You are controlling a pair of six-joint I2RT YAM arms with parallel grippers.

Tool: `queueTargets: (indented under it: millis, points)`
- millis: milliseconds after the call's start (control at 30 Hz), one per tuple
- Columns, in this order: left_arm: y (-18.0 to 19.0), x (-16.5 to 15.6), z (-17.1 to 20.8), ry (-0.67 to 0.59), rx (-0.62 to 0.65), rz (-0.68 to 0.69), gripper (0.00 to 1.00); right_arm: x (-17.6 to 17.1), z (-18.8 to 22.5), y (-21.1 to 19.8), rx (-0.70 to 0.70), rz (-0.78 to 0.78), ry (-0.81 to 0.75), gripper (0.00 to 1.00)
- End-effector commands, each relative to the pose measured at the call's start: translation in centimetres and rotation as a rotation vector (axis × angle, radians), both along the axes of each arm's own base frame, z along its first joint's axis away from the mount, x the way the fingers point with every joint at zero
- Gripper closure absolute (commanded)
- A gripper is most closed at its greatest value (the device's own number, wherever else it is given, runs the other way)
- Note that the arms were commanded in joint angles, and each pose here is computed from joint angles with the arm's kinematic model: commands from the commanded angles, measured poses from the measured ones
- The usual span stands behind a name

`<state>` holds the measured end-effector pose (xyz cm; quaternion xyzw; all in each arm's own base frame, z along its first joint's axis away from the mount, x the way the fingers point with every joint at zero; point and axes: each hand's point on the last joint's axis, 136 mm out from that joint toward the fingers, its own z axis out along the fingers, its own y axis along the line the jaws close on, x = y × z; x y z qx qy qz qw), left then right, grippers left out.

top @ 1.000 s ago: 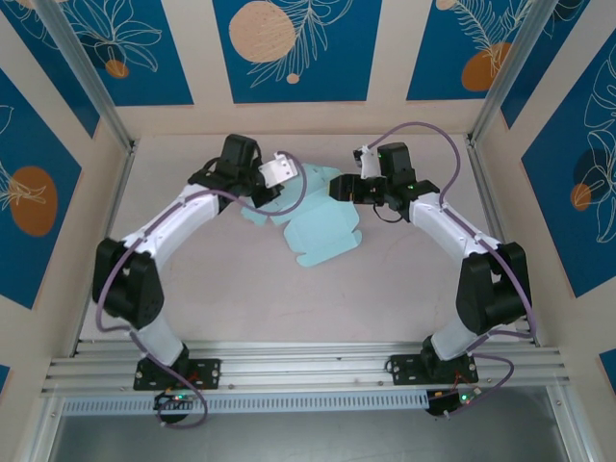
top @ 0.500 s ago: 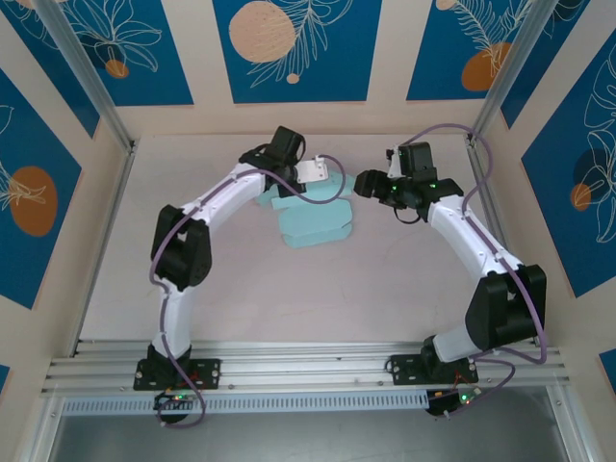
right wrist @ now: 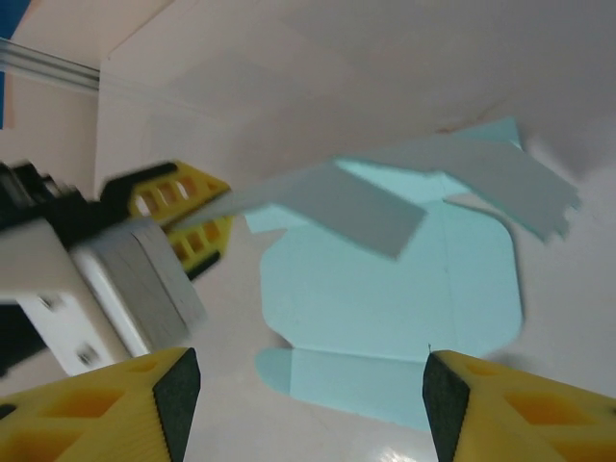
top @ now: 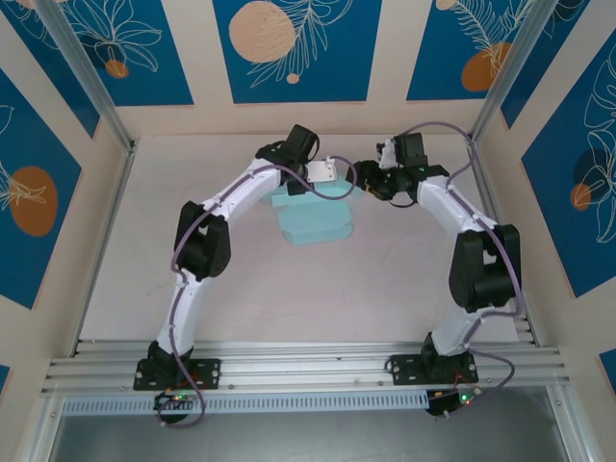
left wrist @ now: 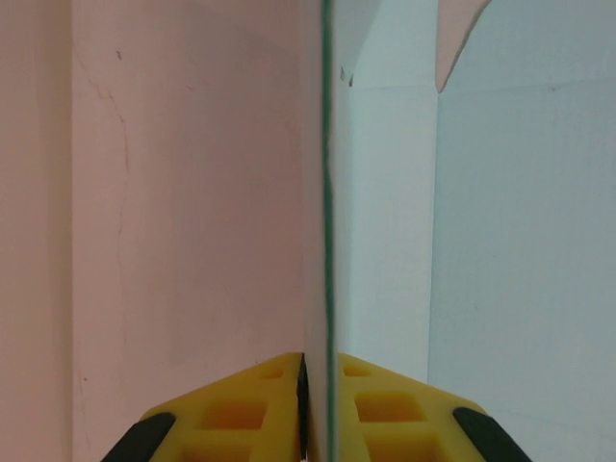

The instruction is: Fold the paper box

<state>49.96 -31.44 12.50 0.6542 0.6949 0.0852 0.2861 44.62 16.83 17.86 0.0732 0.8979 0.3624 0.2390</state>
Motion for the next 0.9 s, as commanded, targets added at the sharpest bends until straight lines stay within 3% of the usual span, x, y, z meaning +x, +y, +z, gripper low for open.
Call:
queueTargets:
  millis: [0,300,633,867]
  points:
    - [-0.3,0.3,-0.8,0.008,0.016,0.005,0.87,2.2,1.5,1.0,0.078,0.018,-0.01,0.37]
    - [-0.3,1.1,-1.7,-0.004,0.028,0.02,0.86,4.8,-0.1,2.4,0.121,0.012,0.06,0.37]
    - [1.4,0.4,0.0,0.054,-0.023,0.024,0.59,4.2,-1.3,3.4,0.122,0.019,0.103,0.39]
    - [2.5,-0.2,-0.3,0.077,-0.063,0.028,0.6,4.9,-1.7,4.0,0.145,0.019,0.125,0.42]
